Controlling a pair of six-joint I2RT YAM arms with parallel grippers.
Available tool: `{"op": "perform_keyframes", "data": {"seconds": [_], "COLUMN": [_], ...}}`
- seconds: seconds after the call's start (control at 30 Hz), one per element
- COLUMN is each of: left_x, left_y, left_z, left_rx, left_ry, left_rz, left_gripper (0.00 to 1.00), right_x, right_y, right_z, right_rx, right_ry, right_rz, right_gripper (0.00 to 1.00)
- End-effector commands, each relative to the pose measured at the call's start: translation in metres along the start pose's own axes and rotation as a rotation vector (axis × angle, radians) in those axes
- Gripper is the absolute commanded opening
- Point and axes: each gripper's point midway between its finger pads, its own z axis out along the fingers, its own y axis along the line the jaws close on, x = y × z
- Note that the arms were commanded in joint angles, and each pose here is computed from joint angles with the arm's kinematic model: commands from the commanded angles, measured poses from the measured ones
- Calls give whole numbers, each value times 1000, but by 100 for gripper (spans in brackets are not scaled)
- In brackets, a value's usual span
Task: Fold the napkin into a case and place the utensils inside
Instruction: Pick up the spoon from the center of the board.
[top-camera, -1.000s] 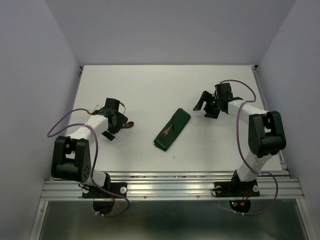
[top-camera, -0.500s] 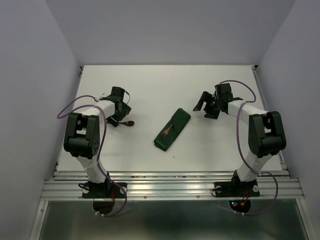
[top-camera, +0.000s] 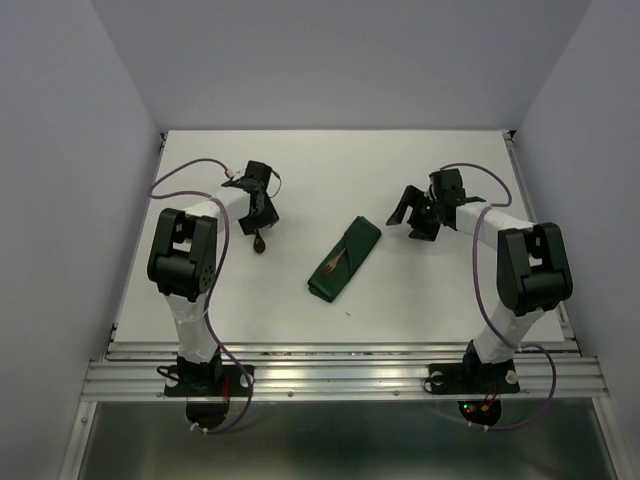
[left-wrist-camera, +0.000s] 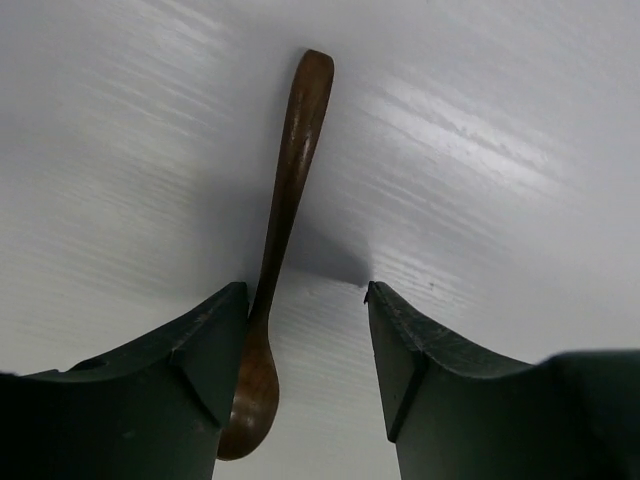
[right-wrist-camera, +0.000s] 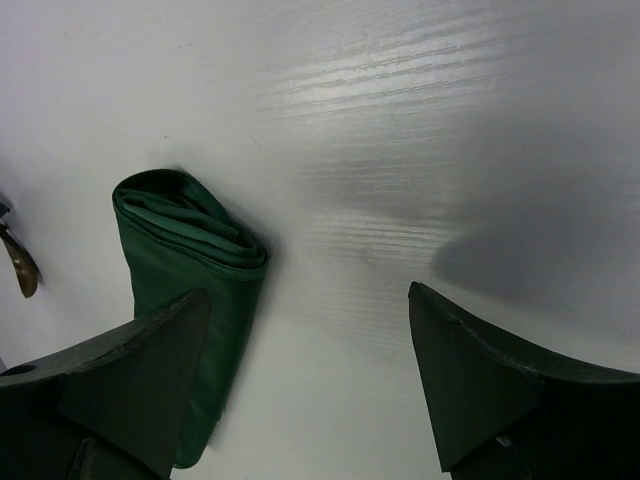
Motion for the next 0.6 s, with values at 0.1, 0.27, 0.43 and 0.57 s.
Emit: {"op": "perform_keyframes", "data": {"seconds": [0.1, 0.27, 0.43, 0.57], "left_x": [31, 31, 23, 11], "left_y": [16, 20, 13, 4], "left_z": [-6, 1, 6, 2], "left_rx": [-93, -118, -109, -80], "left_ry": [63, 73, 71, 42], "left_rz": [160, 210, 269, 300], "left_gripper": [47, 19, 18, 24], "right_x": [-10, -9, -9, -9], "right_y": [16, 15, 15, 15], "right_z": [-8, -7, -8, -9], "right_rx": [-46, -45, -44, -45], "right_ry": [-45, -40, -42, -46], "right_rz": [-29, -29, -31, -31], "right_gripper": [86, 86, 86, 85]}}
